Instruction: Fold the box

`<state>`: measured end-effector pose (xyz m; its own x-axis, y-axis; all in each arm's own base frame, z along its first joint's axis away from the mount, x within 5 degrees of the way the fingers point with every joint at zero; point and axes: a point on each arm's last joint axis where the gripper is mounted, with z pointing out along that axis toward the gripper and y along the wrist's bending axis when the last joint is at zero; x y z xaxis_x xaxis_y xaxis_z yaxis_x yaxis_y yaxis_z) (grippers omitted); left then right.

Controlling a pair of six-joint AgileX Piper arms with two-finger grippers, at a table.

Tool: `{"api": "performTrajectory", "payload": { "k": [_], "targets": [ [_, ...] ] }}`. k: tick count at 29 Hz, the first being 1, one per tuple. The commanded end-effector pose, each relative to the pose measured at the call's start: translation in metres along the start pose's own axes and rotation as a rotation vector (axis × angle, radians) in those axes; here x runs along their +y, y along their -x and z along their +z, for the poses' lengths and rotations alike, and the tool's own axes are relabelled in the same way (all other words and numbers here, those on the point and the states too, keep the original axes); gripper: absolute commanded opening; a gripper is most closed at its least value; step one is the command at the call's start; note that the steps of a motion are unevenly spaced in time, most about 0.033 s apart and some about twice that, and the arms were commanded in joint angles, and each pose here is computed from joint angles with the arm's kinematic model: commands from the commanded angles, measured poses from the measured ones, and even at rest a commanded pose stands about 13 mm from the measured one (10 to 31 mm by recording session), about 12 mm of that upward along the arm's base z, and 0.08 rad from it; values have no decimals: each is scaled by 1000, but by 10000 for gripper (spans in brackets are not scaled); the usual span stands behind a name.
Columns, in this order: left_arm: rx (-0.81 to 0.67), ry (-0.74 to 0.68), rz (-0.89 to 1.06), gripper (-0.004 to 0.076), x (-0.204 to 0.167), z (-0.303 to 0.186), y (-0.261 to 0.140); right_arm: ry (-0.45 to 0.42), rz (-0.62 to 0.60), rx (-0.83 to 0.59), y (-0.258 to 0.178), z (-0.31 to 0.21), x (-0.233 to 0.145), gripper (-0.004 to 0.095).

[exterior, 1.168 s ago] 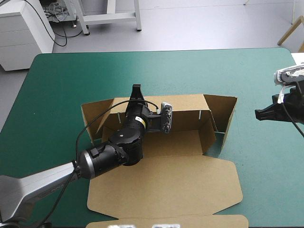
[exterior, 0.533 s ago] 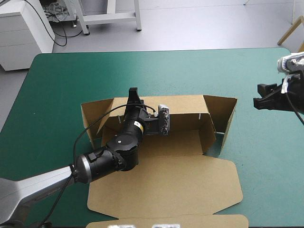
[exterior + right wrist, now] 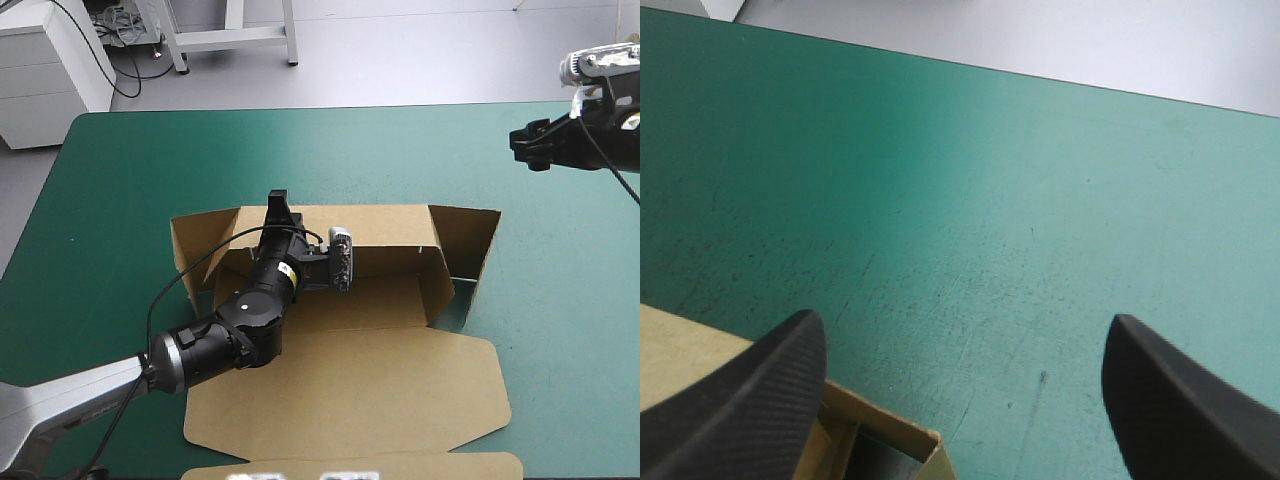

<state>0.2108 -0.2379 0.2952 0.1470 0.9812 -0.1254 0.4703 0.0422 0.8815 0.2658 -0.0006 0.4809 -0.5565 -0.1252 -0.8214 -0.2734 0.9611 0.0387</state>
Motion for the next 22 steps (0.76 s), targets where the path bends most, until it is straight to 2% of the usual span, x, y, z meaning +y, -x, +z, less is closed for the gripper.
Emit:
{"api": "performTrajectory", "payload": {
  "k": [1,7,11,16,19,22],
  "targets": [
    [-93,-115,-115,-10,-13,-4,10,3,15,-48,15,20,-10,708],
    [-84,-113,-115,-10,-13,-4,9,105,114,57,13,89,-28,707],
    [-88,-114,-115,-10,-13,-4,9,197,186,96,7,124,-31,707],
    [-88,-114,-115,-10,-13,-4,9,288,241,216,-10,160,-35,707],
    [-88,-114,-115,-10,-13,-4,9,319,250,292,-20,171,-36,705],
    [-88,-114,-115,-10,-13,-4,9,313,270,309,-23,176,-38,705]
  ]
}}
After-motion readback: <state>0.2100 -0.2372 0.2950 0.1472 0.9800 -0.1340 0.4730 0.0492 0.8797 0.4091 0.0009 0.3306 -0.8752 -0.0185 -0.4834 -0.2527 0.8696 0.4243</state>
